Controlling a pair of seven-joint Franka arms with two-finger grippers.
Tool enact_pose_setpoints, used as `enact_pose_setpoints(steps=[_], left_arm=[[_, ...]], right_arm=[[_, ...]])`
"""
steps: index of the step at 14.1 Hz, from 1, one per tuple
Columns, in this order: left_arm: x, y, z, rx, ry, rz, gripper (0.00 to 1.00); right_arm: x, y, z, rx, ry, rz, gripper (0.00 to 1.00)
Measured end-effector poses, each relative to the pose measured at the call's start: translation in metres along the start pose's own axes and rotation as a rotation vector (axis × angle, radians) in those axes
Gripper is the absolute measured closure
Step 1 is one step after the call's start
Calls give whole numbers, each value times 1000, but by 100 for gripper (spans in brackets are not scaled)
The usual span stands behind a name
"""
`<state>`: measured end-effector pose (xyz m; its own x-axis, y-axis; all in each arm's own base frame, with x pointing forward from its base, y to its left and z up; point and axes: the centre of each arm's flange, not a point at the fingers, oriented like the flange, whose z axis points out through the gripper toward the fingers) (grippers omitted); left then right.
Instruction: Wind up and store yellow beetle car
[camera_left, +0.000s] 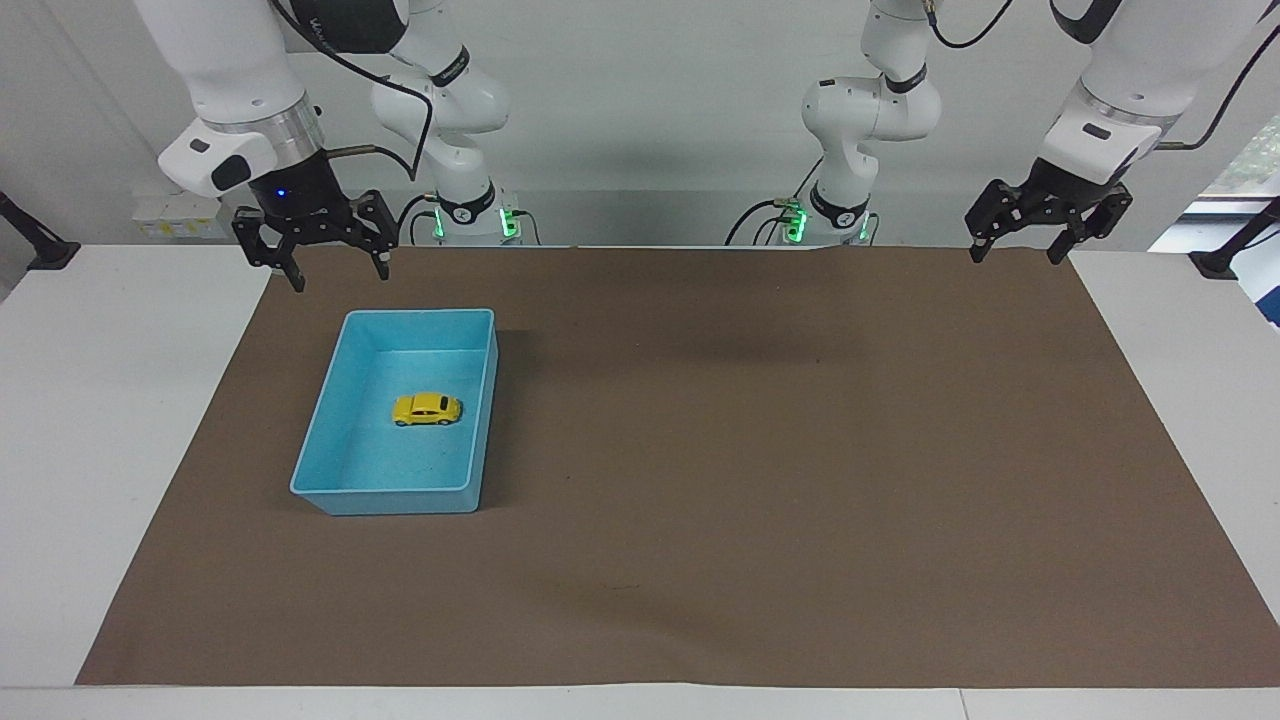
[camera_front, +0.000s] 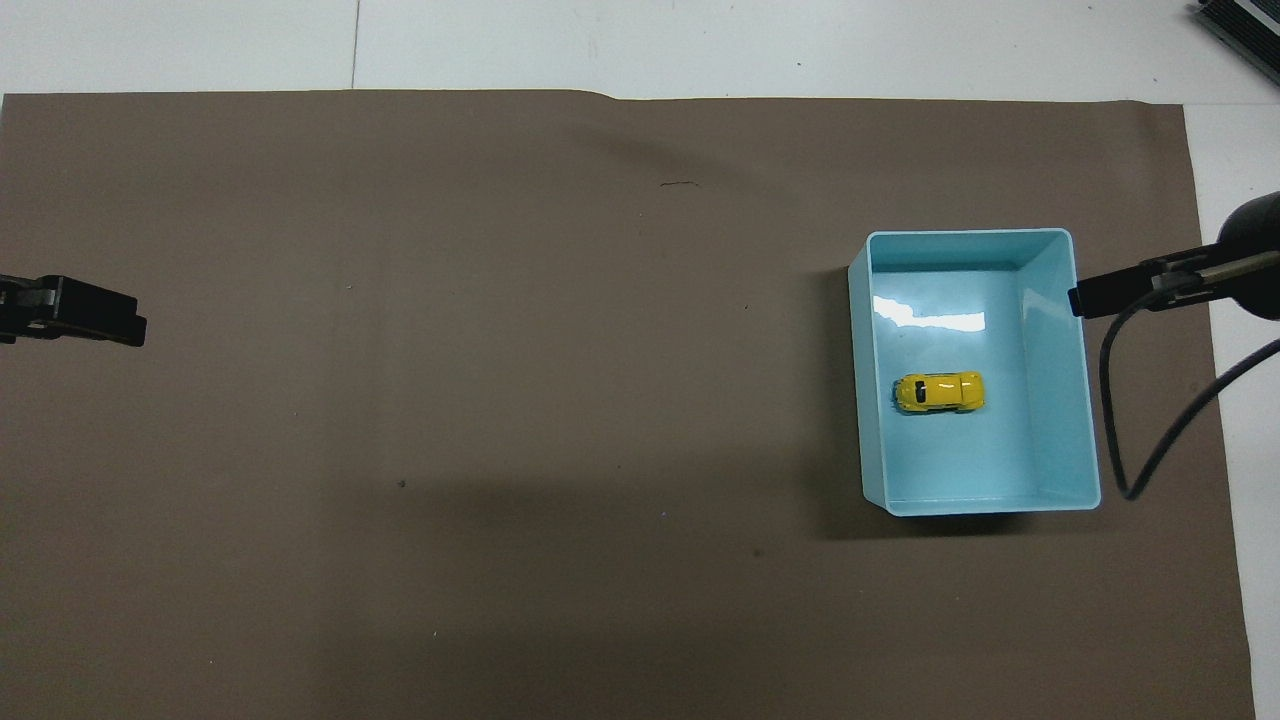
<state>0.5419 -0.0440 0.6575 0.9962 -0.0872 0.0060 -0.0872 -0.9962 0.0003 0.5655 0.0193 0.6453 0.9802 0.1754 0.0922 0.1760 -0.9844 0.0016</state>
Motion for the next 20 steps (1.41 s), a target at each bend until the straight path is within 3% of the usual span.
enact_pose_setpoints(steps=[4,10,20], left_arm=[[0,0,0,0,0,0,0],[0,0,0,0,0,0,0],[0,0,0,0,0,0,0]], right_arm=[[-10,-7,-12,4,-15,0,0],[-14,-2,-17,28,-7,121,0],[-15,-2,-20,31,-2,149,0]])
